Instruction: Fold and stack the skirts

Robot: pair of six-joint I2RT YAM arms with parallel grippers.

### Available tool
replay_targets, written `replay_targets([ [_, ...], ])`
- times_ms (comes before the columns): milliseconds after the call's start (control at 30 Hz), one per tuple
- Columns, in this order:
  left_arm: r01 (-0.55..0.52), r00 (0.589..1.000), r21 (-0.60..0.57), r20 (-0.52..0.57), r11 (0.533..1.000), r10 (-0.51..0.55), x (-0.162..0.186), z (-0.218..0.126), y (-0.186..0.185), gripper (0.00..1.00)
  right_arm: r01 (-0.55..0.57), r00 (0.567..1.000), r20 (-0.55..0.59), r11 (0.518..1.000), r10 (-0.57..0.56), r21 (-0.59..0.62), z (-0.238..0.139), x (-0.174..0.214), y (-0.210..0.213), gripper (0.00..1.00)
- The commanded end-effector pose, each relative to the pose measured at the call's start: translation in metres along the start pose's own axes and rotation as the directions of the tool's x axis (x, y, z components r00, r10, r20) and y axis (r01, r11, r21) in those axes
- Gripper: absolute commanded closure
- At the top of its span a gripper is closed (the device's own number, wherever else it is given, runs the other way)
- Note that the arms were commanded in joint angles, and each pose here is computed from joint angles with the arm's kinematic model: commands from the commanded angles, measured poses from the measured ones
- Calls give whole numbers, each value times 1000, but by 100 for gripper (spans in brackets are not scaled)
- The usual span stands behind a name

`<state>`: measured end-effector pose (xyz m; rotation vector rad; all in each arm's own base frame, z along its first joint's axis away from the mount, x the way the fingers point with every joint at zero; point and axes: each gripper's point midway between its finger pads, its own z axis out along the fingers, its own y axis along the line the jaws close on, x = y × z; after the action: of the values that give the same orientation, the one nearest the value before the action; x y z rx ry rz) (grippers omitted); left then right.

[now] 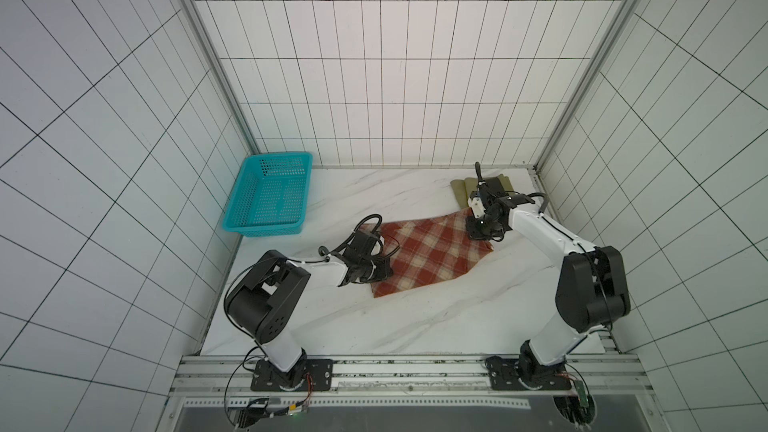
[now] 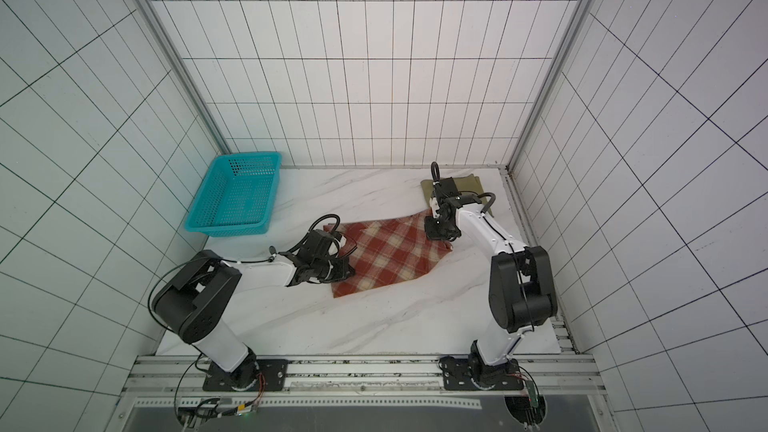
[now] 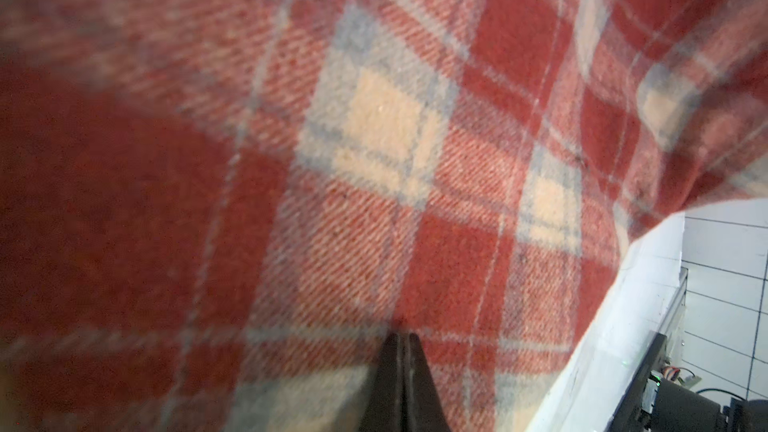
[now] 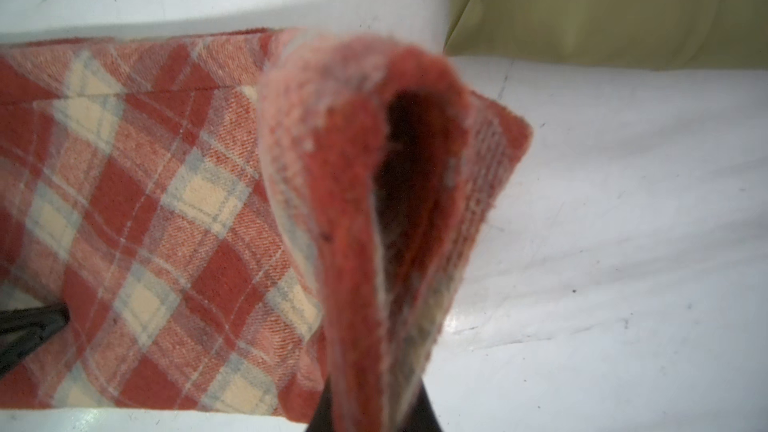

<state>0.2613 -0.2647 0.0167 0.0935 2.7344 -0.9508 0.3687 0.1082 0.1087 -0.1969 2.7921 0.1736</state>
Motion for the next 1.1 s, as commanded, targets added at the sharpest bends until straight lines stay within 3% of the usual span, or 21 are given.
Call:
replay_targets([
  [0,49,996,-15,-75,999,-50,36,16,1,96,59,995,77,998,-59,12,-24,-32,18,100],
  [300,56,996,38,-76,998,-53,53,35,-23,97,146,989,43,988,-144,-51,-17,-19,67,100],
  [700,55,996,42,-72,998,-52,57,45,-24,98,214,976,5,957,-217,-197,-7,16,131,100],
  [1067,51,998,86,-39,995,-48,49,37,-39,99,180,978,-45,927,-206,-330,27,50,151,100],
])
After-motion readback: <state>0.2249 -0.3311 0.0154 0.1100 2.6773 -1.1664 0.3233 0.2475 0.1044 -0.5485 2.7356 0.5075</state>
